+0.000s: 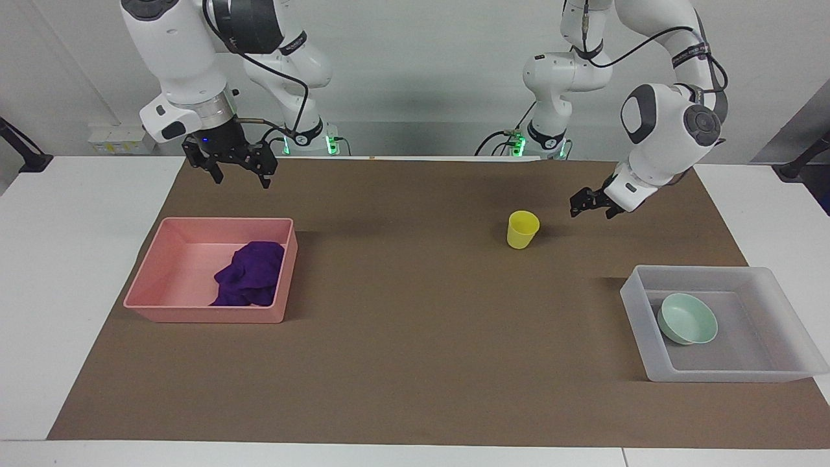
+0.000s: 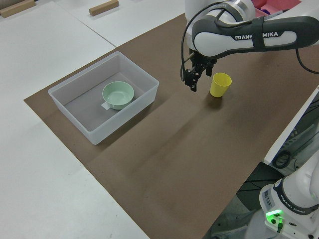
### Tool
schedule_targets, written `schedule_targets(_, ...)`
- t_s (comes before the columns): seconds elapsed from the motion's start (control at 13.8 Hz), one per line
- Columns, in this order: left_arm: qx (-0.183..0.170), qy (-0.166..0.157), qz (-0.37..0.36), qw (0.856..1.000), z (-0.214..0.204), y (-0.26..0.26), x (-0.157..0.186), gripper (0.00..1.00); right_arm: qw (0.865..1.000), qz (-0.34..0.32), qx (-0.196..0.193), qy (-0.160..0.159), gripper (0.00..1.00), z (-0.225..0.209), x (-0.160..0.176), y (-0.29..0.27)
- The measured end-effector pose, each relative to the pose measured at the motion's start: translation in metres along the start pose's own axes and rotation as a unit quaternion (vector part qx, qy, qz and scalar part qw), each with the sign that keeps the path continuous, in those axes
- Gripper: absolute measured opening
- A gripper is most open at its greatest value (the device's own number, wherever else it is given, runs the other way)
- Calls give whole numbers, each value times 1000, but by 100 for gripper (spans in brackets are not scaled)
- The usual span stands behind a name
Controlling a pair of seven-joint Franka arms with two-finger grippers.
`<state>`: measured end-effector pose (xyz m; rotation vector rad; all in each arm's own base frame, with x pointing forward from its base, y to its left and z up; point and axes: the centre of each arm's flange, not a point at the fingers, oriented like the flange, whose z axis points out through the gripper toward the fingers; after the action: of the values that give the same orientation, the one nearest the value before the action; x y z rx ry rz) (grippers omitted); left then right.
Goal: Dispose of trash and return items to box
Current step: 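Move the left gripper out of the clear box to the yellow cup, then grasp the yellow cup with the left gripper and lift it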
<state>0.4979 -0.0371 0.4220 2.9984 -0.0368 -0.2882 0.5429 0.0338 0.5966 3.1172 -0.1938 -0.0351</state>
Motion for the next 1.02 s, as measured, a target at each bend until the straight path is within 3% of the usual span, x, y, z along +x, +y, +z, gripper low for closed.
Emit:
schedule_targets(0.44, -2, -2, -1, 1000, 2, 0, -2, 100, 1000, -1, 0, 0, 100, 0, 0, -1)
schedule_targets(0.65, -29, -1, 0, 1000, 10, 16, -2, 100, 1000, 0, 0, 0, 100, 0, 0, 0)
schedule_targets(1.02, -22, 14, 9, 1000, 76, 57, -15, 100, 1000, 0, 0, 0, 100, 0, 0, 0)
